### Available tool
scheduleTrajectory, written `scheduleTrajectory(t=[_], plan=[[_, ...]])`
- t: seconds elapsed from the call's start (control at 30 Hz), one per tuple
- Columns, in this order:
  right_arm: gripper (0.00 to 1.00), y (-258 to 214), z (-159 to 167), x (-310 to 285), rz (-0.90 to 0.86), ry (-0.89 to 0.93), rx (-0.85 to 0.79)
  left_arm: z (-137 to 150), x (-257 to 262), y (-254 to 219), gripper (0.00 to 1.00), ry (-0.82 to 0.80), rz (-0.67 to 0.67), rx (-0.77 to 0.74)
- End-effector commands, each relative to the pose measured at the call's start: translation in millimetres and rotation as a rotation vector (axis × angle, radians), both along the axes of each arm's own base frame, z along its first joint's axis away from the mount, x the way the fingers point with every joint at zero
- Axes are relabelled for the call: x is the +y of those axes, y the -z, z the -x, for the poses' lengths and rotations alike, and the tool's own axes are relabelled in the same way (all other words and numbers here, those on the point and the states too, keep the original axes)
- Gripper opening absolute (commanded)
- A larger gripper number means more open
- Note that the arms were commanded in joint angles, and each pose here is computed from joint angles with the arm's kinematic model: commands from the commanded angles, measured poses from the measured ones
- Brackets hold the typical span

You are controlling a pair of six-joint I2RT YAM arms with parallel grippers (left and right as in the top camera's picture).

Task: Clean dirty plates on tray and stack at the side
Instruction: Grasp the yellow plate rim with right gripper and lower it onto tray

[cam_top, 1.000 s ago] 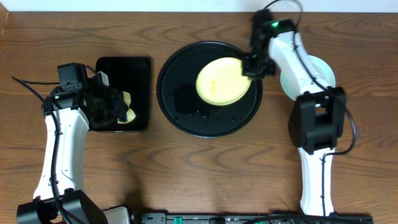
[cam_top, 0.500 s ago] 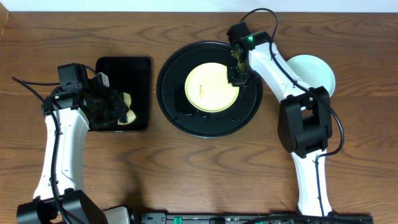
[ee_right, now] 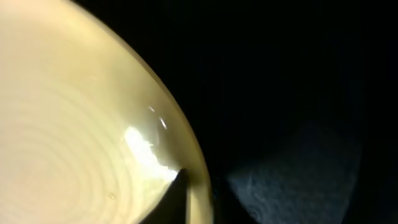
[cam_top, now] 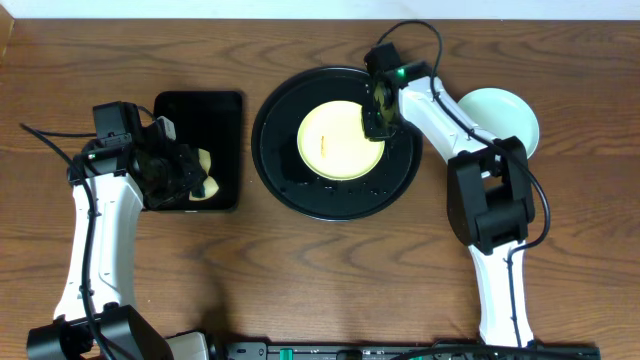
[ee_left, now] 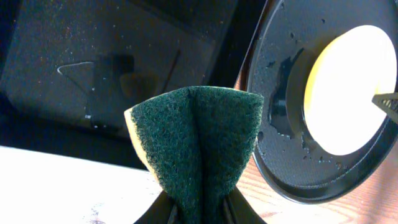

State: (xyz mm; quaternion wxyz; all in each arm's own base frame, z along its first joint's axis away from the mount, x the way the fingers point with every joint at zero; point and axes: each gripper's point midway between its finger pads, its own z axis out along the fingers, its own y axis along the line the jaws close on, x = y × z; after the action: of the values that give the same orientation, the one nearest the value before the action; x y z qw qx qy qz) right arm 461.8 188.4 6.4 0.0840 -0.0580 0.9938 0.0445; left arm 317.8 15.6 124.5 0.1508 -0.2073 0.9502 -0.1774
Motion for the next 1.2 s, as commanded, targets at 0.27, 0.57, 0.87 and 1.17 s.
scheduleTrajectory(t=[0.27, 0.57, 0.87, 1.17], plan=[[0.01, -90.8, -29.6, 6.8, -0.06, -0.069, -0.187, -3.2, 2.7, -2.8, 0.17, 0.007, -0.012, -0.01], [0.01, -173.2, -1.8, -15.9, 0.055, -0.048, -0.284, -10.4, 4.2, -3.2, 0.08, 0.069, -0.044, -0.053], [0.01, -127.5, 13.8, -28.2, 0.164, 0.0, -0.208, -29.4, -19.7, -6.2, 0.07, 0.189, -0.073, -0.13], [0.01, -173.3, -16.2, -18.5, 0.487, -0.088, -0.53, -29.9, -54.1, -11.7, 0.08, 0.295, -0.076, -0.145]])
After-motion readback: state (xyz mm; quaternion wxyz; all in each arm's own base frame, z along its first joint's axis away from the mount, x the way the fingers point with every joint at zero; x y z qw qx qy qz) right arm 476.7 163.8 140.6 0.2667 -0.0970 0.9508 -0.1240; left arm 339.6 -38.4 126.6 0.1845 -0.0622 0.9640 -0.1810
